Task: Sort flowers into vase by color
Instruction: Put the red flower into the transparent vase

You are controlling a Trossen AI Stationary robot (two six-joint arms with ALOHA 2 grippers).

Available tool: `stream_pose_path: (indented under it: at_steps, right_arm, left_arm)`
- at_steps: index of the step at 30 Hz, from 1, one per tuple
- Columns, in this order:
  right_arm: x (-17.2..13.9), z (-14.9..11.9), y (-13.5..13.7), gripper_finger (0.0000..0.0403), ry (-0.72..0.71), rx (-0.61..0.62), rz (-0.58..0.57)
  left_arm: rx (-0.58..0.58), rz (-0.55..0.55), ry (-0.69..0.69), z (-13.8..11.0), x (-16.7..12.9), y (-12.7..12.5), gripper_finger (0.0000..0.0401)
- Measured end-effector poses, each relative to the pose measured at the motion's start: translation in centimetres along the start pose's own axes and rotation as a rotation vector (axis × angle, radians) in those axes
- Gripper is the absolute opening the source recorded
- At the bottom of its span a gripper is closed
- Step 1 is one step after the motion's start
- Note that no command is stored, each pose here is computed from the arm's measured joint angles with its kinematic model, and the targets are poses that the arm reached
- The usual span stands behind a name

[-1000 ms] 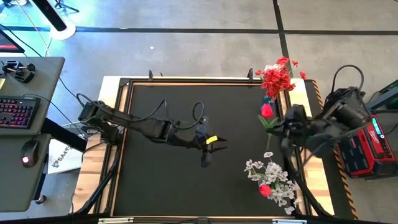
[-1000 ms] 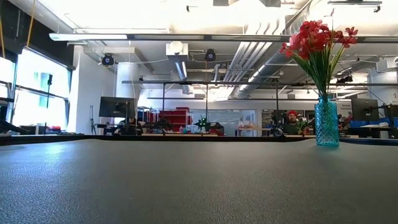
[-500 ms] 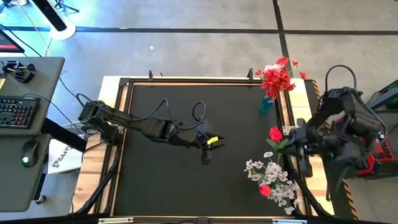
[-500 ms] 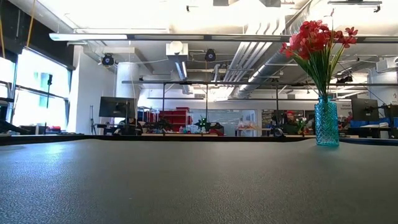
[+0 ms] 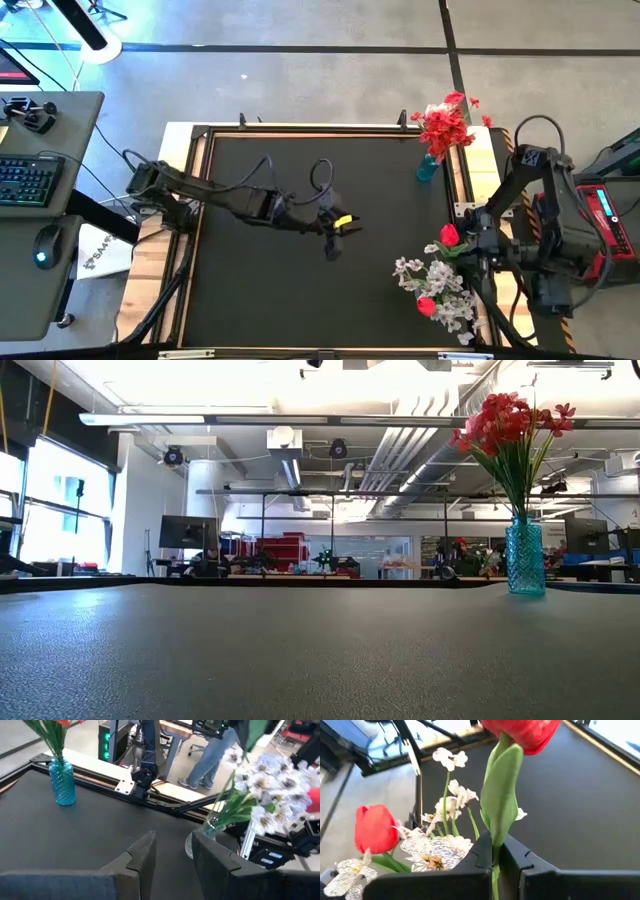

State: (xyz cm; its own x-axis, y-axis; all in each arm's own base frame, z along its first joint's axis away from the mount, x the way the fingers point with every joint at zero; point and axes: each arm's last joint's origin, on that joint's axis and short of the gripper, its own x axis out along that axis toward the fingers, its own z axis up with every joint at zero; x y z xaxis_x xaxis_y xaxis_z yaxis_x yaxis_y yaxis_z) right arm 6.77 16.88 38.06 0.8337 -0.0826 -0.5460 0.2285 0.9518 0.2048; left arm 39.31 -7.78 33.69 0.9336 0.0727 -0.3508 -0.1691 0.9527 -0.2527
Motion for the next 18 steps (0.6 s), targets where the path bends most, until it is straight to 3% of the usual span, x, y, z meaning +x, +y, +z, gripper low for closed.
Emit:
stream_pose_path:
  at_steps: [10,18]
  right_arm:
    - [0.0,-0.7,0.1,0.0000,0.003,0.023,0.009]
    - [0.6,-1.8,1.0,0.0000,0.055,-0.034,-0.028]
  left_arm:
    - [-0.039,-0.016,0.007,0.2,0.2,0.6,0.0115]
    - [-0.038,-0.017,0.008,0.2,0.2,0.6,0.0115]
